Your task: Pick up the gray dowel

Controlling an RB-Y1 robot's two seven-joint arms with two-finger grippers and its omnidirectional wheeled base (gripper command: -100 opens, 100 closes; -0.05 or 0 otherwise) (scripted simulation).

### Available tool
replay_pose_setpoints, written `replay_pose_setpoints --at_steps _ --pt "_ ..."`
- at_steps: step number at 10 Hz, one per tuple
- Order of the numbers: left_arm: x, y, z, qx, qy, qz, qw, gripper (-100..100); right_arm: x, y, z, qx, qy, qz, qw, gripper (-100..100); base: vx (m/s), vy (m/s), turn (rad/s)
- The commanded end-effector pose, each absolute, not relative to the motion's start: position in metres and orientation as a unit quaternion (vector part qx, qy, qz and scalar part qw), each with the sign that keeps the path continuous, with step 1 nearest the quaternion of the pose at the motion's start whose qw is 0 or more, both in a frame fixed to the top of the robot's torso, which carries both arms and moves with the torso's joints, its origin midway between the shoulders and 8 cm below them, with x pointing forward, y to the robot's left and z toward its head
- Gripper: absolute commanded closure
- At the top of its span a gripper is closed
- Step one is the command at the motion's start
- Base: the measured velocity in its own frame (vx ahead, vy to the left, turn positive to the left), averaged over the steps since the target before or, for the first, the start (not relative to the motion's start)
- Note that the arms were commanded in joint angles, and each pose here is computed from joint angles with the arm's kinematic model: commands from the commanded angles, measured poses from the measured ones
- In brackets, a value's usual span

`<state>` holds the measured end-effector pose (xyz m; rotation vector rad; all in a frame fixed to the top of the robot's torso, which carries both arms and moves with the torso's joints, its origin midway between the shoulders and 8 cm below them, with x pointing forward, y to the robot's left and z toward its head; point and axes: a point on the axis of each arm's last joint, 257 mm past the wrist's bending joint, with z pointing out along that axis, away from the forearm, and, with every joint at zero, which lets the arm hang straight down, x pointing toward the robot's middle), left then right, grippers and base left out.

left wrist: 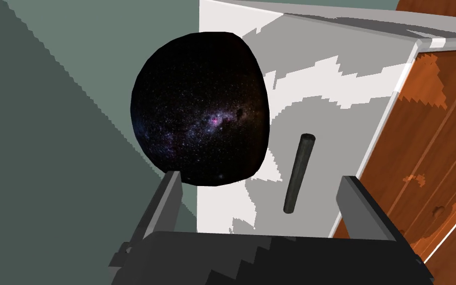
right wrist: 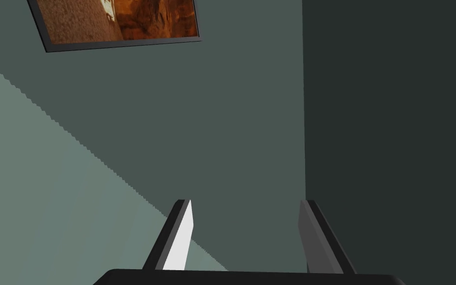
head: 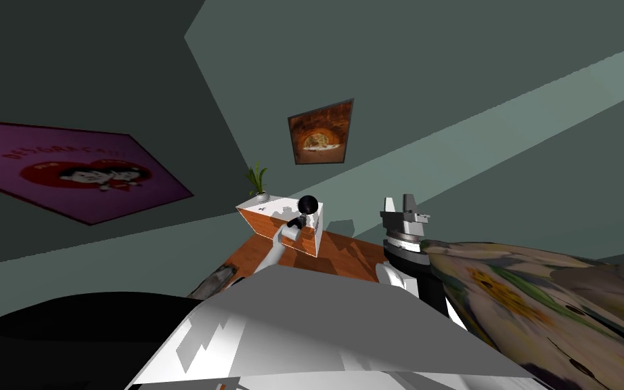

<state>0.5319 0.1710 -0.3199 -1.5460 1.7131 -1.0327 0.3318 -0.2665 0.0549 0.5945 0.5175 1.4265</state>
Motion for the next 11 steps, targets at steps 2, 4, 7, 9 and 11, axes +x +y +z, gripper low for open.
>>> replay_pose_setpoints --at_steps 2,4,7,9,11 --pt "0.529 0.175 -0.343 -0.599 0.662 -0.354 0.279 -100 0.332 -0.267 0.055 0.265 0.231 0.637 0.686 0 0.042 0.035 -0.062" --pt "0.528 0.178 -0.357 -0.609 0.672 -0.329 0.263 -100 0.332 -0.267 0.055 0.265 0.231 0.637 0.686 0 0.042 0.037 -0.059" --pt "0.527 0.183 -0.377 -0.626 0.685 -0.286 0.239 -100 0.332 -0.267 0.055 0.265 0.231 0.637 0.686 0 0.050 0.051 -0.059" --pt "0.523 0.188 -0.389 -0.636 0.692 -0.259 0.223 -100 0.332 -0.267 0.055 0.265 0.231 0.637 0.686 0 0.053 0.052 -0.046" --pt "0.519 0.193 -0.400 -0.645 0.697 -0.233 0.209 -100 0.332 -0.267 0.055 0.265 0.231 0.637 0.686 0 0.062 0.058 -0.053"
